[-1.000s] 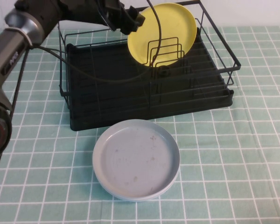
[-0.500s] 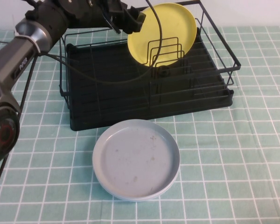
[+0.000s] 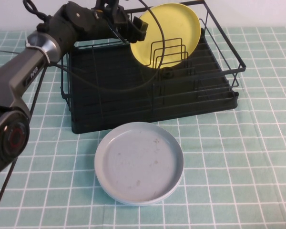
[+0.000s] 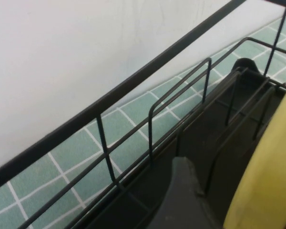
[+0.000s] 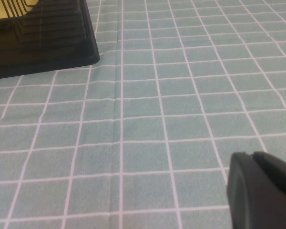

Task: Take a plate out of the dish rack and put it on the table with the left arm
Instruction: Grasp the plate from the shelf, then place the plate from the table

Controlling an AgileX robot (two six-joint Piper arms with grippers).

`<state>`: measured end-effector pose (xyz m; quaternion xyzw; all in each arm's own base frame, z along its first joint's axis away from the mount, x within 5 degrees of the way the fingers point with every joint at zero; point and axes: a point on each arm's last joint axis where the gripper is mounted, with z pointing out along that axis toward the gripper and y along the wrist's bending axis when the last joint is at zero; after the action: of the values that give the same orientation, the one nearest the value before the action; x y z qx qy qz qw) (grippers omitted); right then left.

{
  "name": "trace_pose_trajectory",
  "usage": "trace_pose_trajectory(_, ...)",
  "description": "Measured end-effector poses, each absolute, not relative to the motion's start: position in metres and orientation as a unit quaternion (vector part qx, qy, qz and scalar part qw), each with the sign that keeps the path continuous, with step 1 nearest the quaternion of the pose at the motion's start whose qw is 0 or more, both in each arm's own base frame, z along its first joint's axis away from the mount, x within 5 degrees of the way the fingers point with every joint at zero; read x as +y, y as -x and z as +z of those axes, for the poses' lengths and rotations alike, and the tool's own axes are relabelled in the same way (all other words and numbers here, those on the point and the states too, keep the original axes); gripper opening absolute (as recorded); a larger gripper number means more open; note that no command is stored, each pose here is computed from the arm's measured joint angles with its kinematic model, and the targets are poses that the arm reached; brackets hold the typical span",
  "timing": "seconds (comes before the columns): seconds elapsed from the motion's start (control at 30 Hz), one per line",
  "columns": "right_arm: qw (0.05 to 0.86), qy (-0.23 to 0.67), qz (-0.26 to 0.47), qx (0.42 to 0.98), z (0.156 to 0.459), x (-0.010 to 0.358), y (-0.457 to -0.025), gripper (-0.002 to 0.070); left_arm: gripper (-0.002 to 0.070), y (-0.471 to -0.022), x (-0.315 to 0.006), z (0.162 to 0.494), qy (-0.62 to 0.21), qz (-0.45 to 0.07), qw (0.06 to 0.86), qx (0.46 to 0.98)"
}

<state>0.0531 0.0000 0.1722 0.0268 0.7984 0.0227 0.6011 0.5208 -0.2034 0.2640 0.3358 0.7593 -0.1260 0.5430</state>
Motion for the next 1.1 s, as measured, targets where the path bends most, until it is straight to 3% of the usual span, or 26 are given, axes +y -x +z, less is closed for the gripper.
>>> trace_pose_trajectory(0.17,0.601,-0.027,0.023,0.798,0.172,0.000,-0.053,-0.0018,0.0430,-0.524,-0.204,0.257,-0.326,-0.131,0.544,0.762)
trace_pose_trajectory(0.2,0.601,-0.027,0.023,0.798,0.172,0.000,-0.053,-0.0018,0.0234,-0.525,-0.205,0.258,-0.315,-0.141,0.553,0.758)
trace_pose_trajectory(0.27,0.601,-0.027,0.023,0.798,0.172,0.000,-0.053,-0.0018,0.0112,-0.525,-0.205,0.258,-0.311,-0.147,0.555,0.757)
trace_pose_trajectory(0.33,0.601,-0.027,0.023,0.798,0.172,0.000,-0.053,-0.0018,0.0064,-0.525,-0.205,0.259,-0.315,-0.142,0.558,0.755)
trace_pose_trajectory(0.57,0.601,-0.027,0.023,0.798,0.172,0.000,-0.053,-0.0018,0.0030,-0.522,-0.204,0.269,-0.347,-0.117,0.568,0.737)
trace_pose_trajectory(0.9,0.601,-0.027,0.023,0.798,0.172,0.000,-0.053,-0.0018,0.0016,-0.468,-0.189,0.396,-0.377,-0.097,0.634,0.668)
trace_pose_trajectory(0.97,0.601,-0.027,0.023,0.798,0.172,0.000,-0.053,-0.0018,0.0016,-0.450,-0.185,0.418,-0.378,-0.109,0.625,0.674)
trace_pose_trajectory(1.1,0.601,-0.027,0.023,0.798,0.172,0.000,-0.053,-0.0018,0.0016,-0.421,-0.167,0.445,-0.322,-0.167,0.569,0.738)
